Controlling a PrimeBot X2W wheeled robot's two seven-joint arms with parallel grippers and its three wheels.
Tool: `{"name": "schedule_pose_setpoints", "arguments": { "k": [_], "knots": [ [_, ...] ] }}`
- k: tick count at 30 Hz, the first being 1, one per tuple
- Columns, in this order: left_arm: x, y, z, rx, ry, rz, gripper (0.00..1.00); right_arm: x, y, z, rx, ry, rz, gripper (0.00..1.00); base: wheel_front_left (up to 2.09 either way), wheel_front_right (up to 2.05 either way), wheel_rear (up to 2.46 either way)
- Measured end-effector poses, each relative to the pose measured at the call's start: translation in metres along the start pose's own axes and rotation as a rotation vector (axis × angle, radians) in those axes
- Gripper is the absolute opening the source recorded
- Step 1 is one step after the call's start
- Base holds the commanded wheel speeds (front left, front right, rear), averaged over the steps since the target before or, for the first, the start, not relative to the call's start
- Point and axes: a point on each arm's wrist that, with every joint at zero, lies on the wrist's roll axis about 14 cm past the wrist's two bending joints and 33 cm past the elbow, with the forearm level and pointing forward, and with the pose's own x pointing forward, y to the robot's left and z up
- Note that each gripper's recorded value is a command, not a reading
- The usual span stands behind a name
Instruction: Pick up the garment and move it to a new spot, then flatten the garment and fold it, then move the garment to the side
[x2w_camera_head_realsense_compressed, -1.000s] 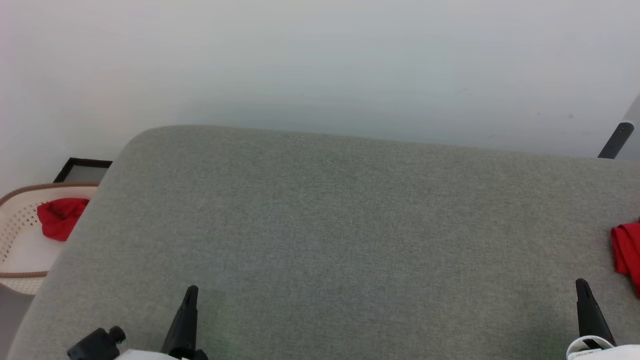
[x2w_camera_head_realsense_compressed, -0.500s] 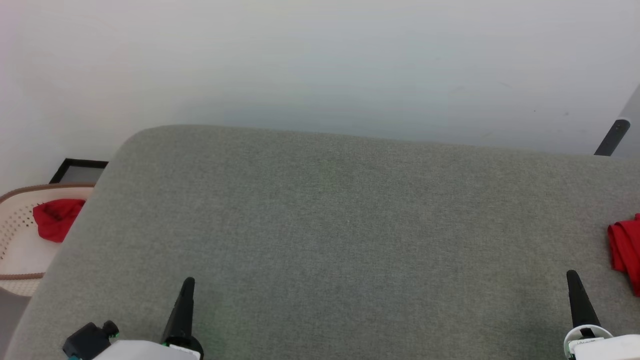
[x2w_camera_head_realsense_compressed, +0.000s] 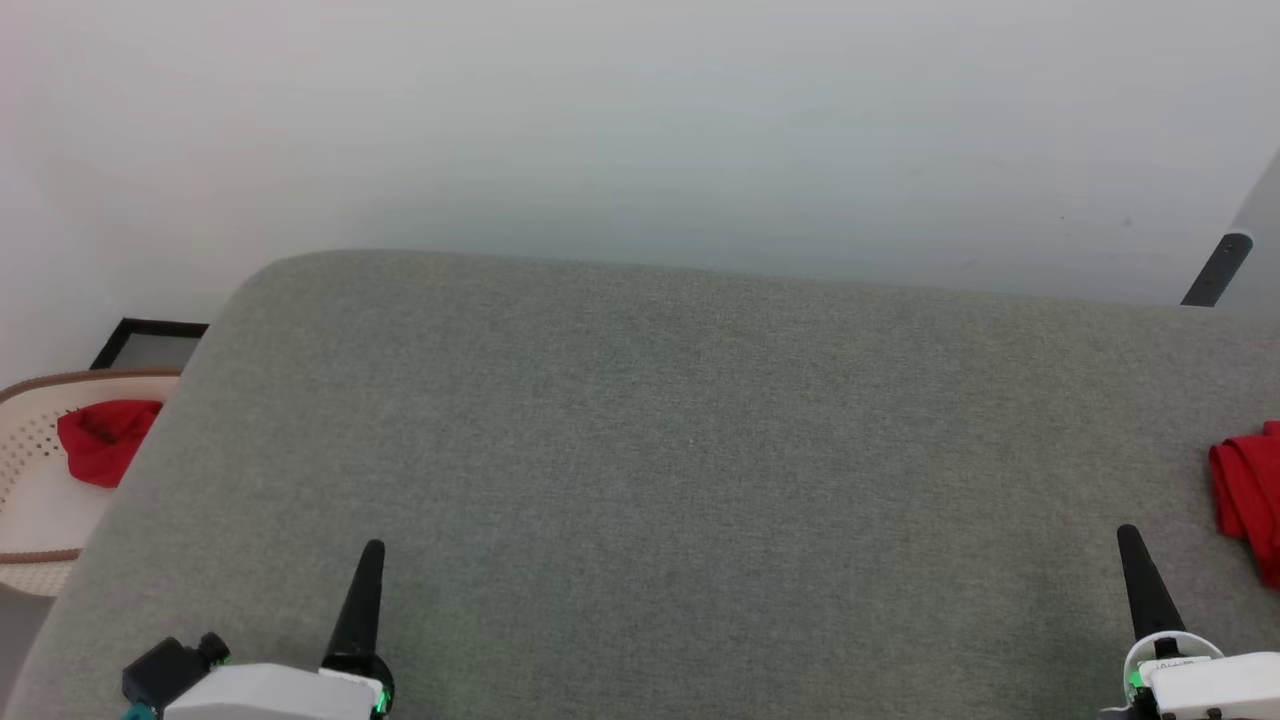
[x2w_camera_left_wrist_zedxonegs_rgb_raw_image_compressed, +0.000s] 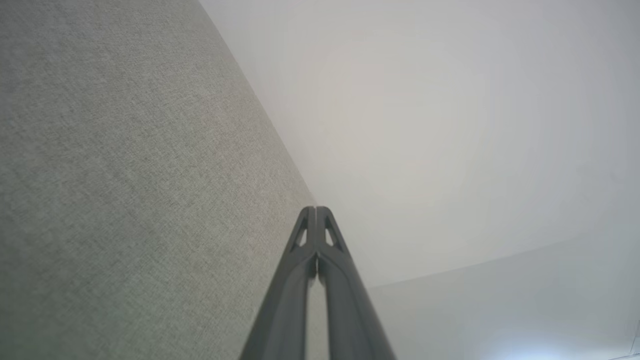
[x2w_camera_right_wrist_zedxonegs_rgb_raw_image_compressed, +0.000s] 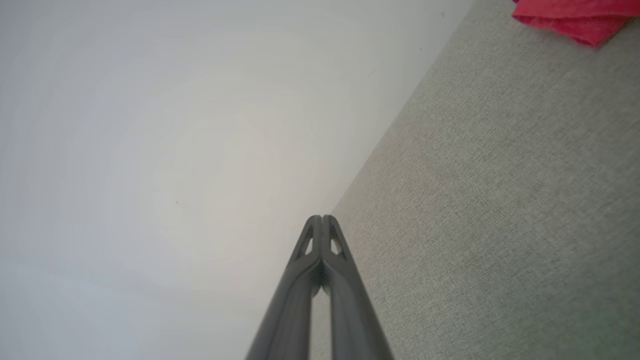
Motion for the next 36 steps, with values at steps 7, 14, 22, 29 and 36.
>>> {"name": "schedule_pose_setpoints", "arguments": {
  "k": [7, 14, 22, 29, 36],
  "knots": [
    [0.004, -0.001, 0.000, -0.066, 0.002, 0.001, 0.00, 0.001, -0.001, -0.002, 0.063, 0.008, -0.003, 0.00, 0.00, 0.00, 0.00],
    [0.008, -0.003, -0.001, -0.128, 0.007, -0.002, 0.00, 0.003, 0.000, -0.002, 0.125, 0.012, 0.000, 0.00, 0.00, 0.00, 0.00],
    [0.012, -0.004, -0.001, -0.193, 0.008, -0.004, 0.00, 0.006, 0.003, -0.004, 0.189, 0.018, 0.010, 0.00, 0.00, 0.00, 0.00],
    [0.015, -0.006, -0.001, -0.245, 0.012, -0.008, 0.00, 0.008, 0.004, -0.004, 0.244, 0.022, 0.013, 0.00, 0.00, 0.00, 0.00],
    [0.019, -0.008, -0.002, -0.299, 0.016, -0.015, 0.00, 0.009, 0.004, -0.005, 0.296, 0.027, 0.013, 0.00, 0.00, 0.00, 0.00]
  ]
}}
